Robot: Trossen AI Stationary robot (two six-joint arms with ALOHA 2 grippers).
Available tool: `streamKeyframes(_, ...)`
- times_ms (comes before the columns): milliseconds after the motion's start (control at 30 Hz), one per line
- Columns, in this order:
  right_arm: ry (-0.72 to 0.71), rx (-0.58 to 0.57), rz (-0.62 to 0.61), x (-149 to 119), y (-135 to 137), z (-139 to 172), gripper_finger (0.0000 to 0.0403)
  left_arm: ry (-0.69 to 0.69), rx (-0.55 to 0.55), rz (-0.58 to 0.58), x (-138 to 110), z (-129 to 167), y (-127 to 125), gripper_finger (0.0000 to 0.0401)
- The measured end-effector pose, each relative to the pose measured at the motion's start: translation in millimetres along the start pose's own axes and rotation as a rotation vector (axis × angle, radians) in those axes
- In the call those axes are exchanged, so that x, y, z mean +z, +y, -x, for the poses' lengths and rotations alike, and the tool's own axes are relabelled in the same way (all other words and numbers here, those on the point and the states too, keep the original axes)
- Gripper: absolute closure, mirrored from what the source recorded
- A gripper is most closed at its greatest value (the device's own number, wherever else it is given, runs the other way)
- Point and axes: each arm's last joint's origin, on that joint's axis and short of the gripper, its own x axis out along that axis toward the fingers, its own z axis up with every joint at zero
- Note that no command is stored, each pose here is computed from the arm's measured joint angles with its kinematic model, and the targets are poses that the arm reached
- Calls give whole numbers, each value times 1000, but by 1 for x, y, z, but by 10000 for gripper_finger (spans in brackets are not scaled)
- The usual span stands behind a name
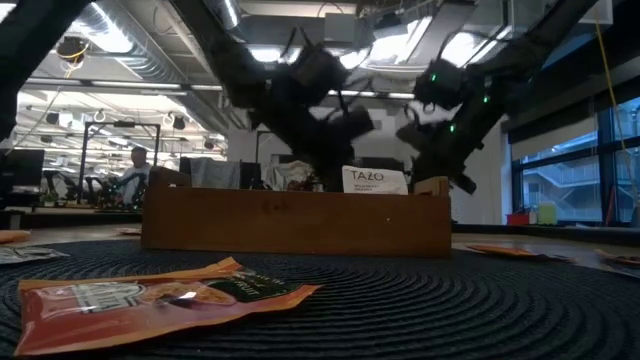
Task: Pick & Place Tea
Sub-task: Put the white tea bag into the right section of the wooden organizer
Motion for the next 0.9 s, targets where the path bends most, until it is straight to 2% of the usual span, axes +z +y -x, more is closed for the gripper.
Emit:
streamKeyframes(67,-49,5,58,3,7,11,399,3,-41,9,-1,12,4,258)
streamKeyframes(200,-164,10,188,8,24,31,399,-133,-177,113,4,46,25,258)
streamKeyframes(367,-257,77,266,3,51,52,399,-204,-276,261,-16,85,52,258)
streamKeyframes(467,-313,163,313,-2,71,61,399,-253,-268,311,-27,106,65,258)
streamKeyframes(667,-399,340,406,-17,109,77,400,-255,-213,375,-49,127,74,258)
streamKeyframes(767,-381,376,451,-31,123,80,400,-248,-204,381,-54,129,76,258)
streamKeyframes(900,-375,363,486,-51,139,82,400,-276,-190,380,-51,131,79,258)
